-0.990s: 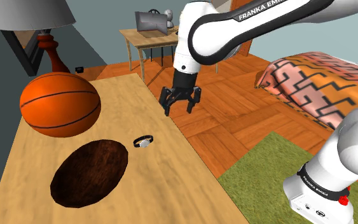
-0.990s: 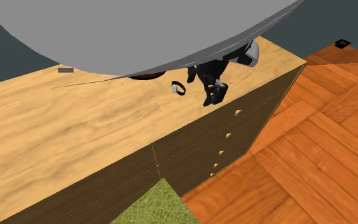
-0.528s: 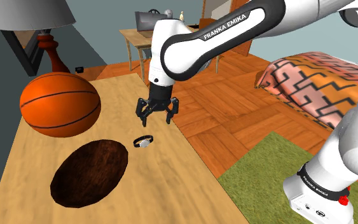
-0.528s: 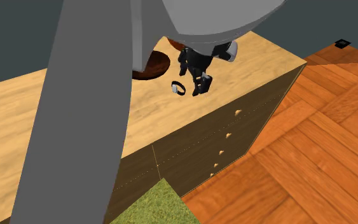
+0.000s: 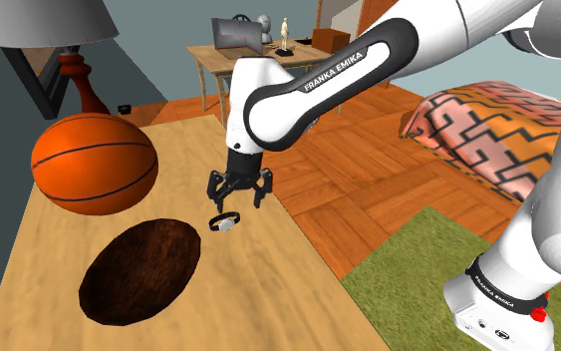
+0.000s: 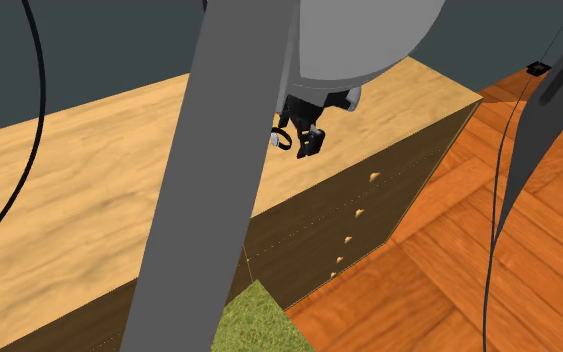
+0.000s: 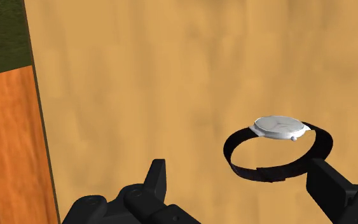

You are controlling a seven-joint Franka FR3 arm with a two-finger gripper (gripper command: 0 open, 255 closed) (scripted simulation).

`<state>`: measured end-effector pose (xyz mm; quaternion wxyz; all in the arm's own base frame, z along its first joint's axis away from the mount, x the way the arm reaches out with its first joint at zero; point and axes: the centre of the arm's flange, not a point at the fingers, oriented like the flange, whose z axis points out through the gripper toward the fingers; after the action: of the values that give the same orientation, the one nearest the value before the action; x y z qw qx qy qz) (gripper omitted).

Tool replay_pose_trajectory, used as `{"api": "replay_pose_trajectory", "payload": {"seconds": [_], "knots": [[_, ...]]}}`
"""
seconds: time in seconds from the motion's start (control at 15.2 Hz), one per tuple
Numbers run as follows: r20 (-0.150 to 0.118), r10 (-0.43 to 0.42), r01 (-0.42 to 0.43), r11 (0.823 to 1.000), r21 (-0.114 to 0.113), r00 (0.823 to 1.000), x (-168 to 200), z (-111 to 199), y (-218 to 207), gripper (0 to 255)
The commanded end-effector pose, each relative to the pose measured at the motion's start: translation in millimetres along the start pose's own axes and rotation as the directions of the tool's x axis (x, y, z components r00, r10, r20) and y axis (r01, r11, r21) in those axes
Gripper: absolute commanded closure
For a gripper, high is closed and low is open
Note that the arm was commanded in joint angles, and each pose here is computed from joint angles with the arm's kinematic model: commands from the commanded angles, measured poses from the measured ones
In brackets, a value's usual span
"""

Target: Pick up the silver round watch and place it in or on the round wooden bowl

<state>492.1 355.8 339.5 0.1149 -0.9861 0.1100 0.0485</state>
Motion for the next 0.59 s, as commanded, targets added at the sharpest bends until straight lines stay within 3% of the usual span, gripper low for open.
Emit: {"api": "replay_pose_trajectory", "payload": {"seconds": [0.0,0.46,0.53], "knots": [[0.0,0.0,0.0,1.0,0.0,1.0,0.2,4.8,-0.6,0],[0.0,0.0,0.0,1.0,0.0,1.0,0.2,4.7,-0.6,0],[0.0,0.0,0.0,1.0,0.0,1.0,0.2,4.7,-0.6,255]]}}
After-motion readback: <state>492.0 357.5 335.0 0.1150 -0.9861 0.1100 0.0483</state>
